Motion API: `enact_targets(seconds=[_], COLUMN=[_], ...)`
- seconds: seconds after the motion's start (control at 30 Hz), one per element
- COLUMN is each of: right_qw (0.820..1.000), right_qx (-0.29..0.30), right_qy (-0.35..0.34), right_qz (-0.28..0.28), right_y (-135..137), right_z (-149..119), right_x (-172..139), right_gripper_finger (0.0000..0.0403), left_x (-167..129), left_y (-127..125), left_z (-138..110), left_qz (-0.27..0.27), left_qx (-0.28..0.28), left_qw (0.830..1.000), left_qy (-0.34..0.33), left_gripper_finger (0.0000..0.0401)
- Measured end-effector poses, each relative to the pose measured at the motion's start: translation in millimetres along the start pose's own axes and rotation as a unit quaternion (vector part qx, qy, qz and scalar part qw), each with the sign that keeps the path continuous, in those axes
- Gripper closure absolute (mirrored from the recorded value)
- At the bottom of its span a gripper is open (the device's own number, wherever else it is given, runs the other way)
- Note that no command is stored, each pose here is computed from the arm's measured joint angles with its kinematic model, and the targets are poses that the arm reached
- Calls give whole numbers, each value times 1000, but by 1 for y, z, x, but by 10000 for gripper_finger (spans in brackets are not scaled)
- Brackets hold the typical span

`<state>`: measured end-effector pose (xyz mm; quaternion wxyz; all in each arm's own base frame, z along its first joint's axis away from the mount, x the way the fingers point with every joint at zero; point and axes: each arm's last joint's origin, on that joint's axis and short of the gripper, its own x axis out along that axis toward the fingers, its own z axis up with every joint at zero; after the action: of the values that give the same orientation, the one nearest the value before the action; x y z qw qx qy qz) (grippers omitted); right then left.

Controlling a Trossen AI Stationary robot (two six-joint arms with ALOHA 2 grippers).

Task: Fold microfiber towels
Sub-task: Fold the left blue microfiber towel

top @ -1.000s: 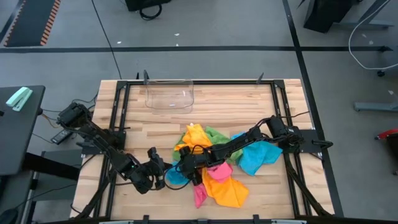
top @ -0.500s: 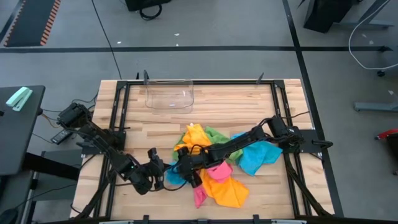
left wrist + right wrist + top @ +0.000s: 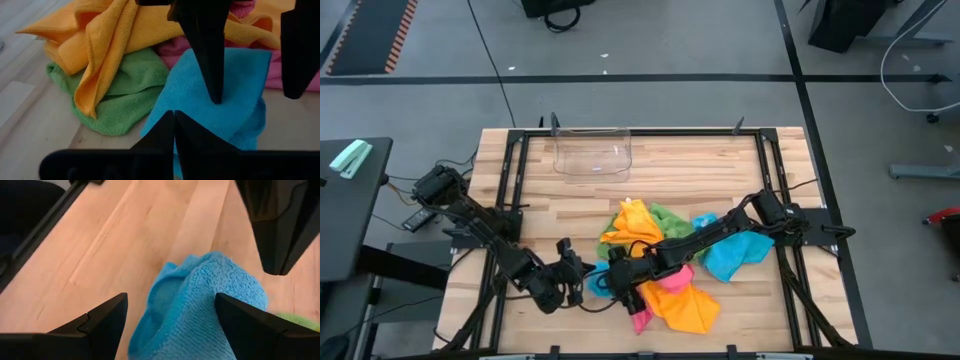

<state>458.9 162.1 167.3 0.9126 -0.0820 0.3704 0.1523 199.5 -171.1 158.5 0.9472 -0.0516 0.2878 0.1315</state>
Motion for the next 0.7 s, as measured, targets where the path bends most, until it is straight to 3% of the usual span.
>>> enact_targets(seconds=[0.37,0.5,0.7], right_qw=[995,996,996], right_qx=[41,50,61], right_qy=[-88,-66,-62], right_qz=[35,21,16], right_y=[5,2,-4], right_z=[-38,-58,-66], right_x=[18,22,22], right_gripper_finger=[93,93,93], left_x=[0,0,2], left_y=[-3,-5,-6], left_z=[3,4,9], left_qz=[-13,-18,-27], left_qx=[-14,-22,-44], left_qw=[1000,999,998], left_qy=[-12,-17,-31], left_gripper_finger=[377,368,365])
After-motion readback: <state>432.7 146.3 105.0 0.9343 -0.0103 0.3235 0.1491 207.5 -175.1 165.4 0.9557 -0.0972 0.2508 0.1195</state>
